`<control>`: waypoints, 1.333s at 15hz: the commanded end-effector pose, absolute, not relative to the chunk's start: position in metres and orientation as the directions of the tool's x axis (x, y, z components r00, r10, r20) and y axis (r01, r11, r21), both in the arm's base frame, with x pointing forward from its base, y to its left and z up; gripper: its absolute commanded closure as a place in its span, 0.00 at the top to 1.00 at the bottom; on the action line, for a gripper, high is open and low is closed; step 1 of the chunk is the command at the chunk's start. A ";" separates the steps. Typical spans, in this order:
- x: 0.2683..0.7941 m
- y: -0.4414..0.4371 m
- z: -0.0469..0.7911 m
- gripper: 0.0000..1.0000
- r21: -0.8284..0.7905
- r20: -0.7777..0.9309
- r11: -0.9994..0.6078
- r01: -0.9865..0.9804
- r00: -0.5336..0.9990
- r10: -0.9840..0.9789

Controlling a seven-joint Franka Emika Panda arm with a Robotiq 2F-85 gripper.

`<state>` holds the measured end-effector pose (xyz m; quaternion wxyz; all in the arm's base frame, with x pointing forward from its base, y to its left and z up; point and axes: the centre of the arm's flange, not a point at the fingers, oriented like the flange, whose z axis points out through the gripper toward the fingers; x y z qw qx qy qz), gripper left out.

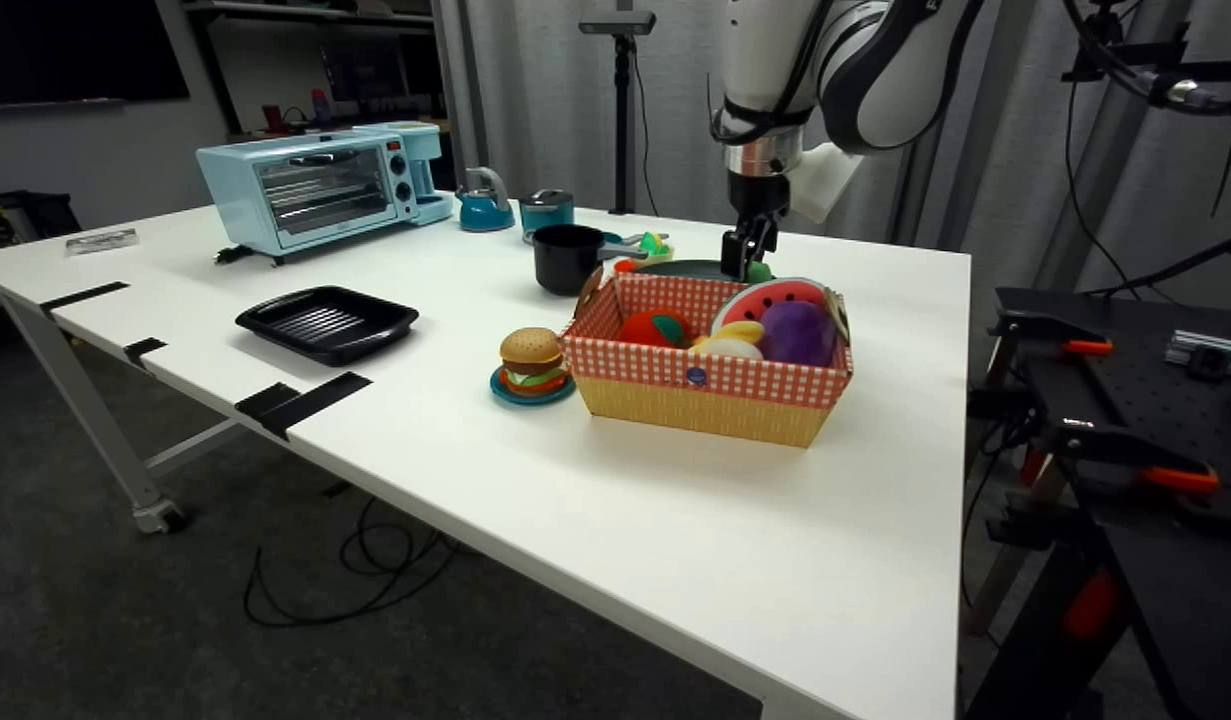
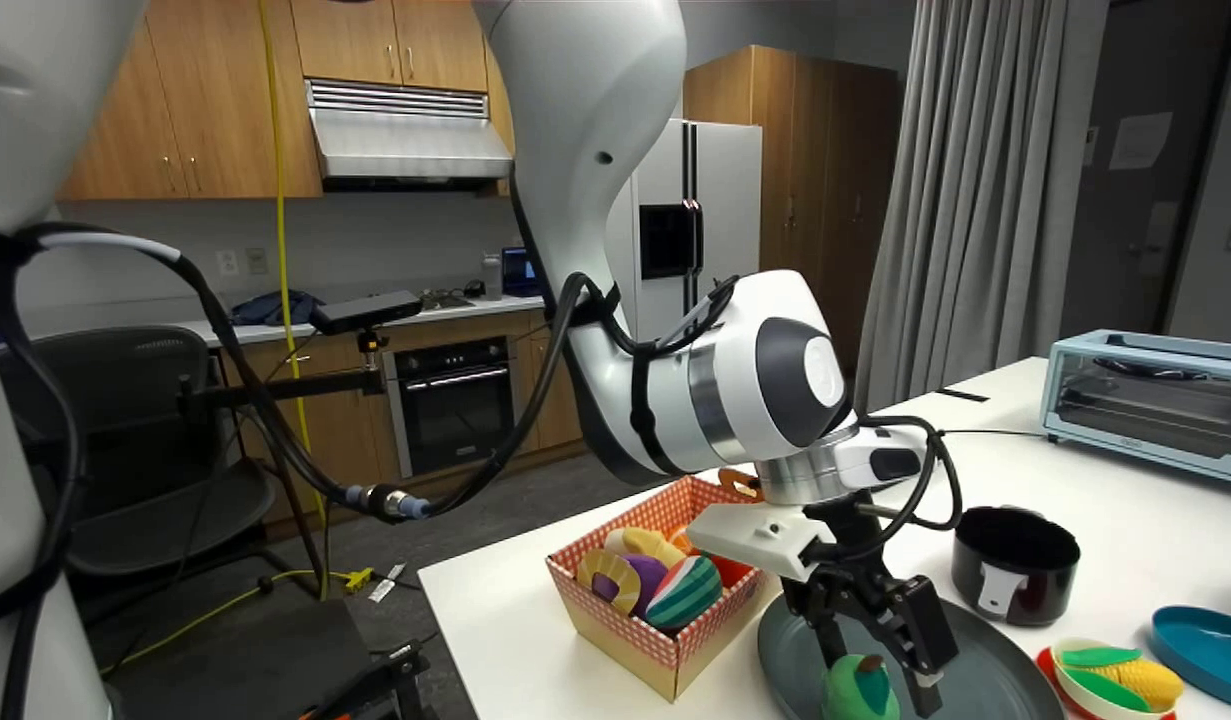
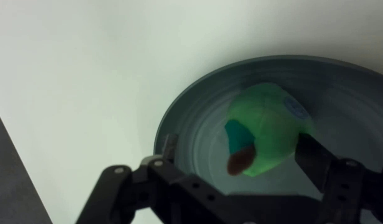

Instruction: Take the green object on the plate and put it in the basket, then take the melon, the purple object and the red object from the basket and put them on the plate

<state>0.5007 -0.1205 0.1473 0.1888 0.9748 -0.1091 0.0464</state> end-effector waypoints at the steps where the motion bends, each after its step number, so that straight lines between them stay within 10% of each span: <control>1: 0.493 -0.110 0.127 0.88 0.363 0.126 -0.898 -0.248 0.968 -0.217; 11: 0.489 -0.092 0.116 0.06 0.385 0.116 -0.892 -0.237 0.971 -0.208; 20: 0.498 -0.081 0.199 0.05 0.389 0.237 -0.878 -0.278 0.952 -0.196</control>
